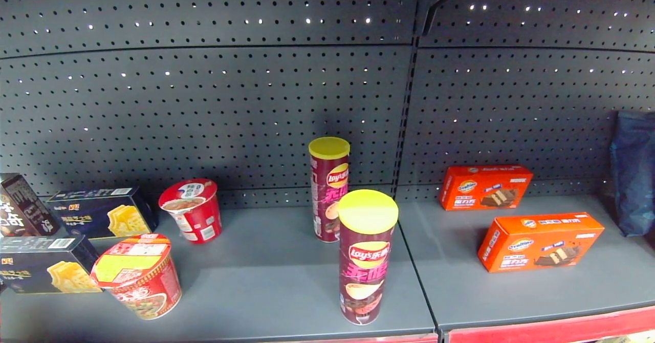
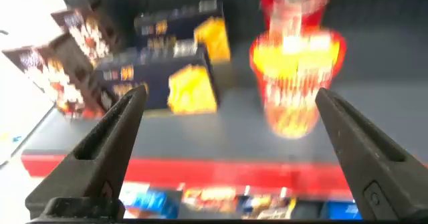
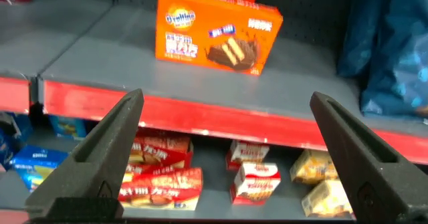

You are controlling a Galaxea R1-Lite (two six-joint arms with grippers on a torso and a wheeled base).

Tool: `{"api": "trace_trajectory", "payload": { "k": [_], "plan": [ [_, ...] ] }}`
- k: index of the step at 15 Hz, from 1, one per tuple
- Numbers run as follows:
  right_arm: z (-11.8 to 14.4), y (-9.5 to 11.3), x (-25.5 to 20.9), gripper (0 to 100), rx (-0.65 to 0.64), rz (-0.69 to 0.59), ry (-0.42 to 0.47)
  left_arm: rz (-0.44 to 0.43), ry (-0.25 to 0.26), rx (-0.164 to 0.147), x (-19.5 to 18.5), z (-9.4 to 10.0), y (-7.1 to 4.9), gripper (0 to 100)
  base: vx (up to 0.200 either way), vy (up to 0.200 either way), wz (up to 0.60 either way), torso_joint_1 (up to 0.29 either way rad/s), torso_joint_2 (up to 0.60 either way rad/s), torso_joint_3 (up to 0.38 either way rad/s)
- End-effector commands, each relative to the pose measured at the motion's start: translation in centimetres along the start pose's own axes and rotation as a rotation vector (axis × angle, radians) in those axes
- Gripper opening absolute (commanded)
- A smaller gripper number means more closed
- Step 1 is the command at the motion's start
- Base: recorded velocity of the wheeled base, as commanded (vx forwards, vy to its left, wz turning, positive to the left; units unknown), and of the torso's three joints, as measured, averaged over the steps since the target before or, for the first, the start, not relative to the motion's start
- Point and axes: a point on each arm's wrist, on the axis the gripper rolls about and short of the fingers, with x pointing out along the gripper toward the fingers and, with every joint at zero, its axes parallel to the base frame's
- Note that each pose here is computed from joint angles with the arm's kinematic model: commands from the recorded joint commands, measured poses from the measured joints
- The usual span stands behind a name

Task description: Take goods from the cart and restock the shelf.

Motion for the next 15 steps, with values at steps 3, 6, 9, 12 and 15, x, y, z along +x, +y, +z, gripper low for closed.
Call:
{"api": "trace_trajectory", "payload": {
  "k": [3, 6, 9, 12, 15],
  "plan": [
    [6.4, -1.3, 1.0, 100, 0.085, 0.043, 0.04, 0.092, 0.016, 0.029, -3.4, -4.6, 0.4, 100, 0.0, 0.0, 0.0, 0.0, 0.0, 0.0],
    [12.6, -2.2, 3.9, 100, -0.022, 0.21, 0.008, 0.098, 0.032, 0.03, -3.7, -5.2, 0.4, 100, 0.0, 0.0, 0.0, 0.0, 0.0, 0.0],
    [12.8, -1.8, 7.6, 100, -0.073, 0.324, 0.129, 0.1, 0.034, -0.005, -3.7, -5.2, 0.4, 100, 0.0, 0.0, 0.0, 0.0, 0.0, 0.0],
    [11.6, -0.8, 10.3, 100, -0.118, 0.369, 0.223, 0.1, 0.034, -0.022, -3.7, -5.2, 0.4, 100, 0.0, 0.0, 0.0, 0.0, 0.0, 0.0],
    [12.0, 0.7, 12.5, 100, -0.067, 0.34, 0.246, 0.096, 0.041, -0.02, -3.6, -5.2, 0.4, 100, 0.0, 0.0, 0.0, 0.0, 0.0, 0.0]
  ]
}}
